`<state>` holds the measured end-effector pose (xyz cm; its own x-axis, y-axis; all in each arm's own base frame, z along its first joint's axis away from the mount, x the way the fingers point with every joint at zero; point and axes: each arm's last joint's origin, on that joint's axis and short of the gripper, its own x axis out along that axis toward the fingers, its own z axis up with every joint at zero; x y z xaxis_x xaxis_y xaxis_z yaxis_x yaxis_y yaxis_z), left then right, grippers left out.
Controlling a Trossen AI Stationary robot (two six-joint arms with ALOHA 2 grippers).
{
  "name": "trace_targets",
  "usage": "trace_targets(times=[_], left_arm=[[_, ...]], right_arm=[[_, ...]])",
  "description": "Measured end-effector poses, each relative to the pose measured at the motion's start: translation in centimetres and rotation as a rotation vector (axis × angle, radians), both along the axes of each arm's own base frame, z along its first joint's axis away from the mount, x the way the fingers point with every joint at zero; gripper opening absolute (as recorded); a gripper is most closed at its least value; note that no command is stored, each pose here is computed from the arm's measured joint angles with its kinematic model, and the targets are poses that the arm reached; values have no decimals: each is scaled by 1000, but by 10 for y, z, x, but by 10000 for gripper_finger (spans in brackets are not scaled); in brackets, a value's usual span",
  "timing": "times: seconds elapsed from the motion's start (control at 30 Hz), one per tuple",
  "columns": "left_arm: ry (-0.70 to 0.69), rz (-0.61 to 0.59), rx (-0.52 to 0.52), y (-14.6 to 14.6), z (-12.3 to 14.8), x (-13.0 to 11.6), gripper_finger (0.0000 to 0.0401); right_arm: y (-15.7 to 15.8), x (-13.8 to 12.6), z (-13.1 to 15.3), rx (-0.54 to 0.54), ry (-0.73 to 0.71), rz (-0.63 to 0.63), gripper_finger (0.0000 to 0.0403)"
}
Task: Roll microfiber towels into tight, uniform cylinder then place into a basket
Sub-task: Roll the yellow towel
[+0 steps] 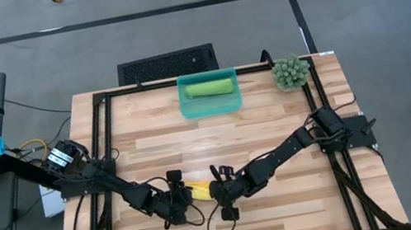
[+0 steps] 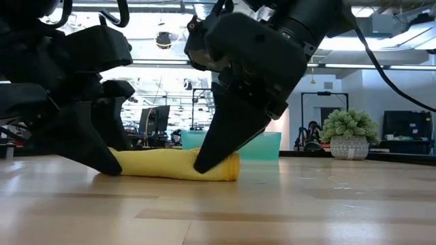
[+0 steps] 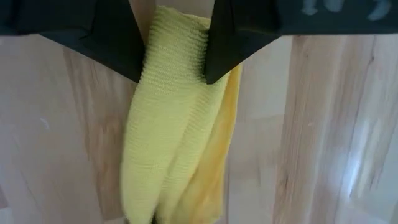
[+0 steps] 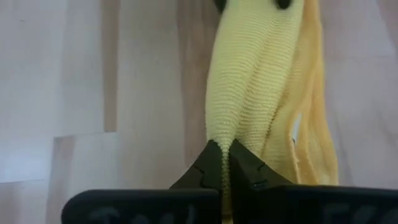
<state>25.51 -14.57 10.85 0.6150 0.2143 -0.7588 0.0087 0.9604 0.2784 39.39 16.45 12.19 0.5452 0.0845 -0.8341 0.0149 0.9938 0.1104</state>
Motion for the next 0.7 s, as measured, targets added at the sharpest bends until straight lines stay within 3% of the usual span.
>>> trace_targets(times=[0.2, 0.33, 0.57, 0.7], left_arm=[[-1, 39, -48, 0, -1, 0, 75], [-2, 80, -156, -2, 2, 1, 16], [61, 136, -555, -6, 30, 6, 38], [162, 257, -724, 6, 32, 9, 36]], right_arm=[[4, 3, 2, 79, -29, 40, 26], [6, 3, 2, 124, -17, 44, 23], [12, 4, 5, 228, -23, 84, 27], [12, 5, 6, 274, -15, 35, 27]])
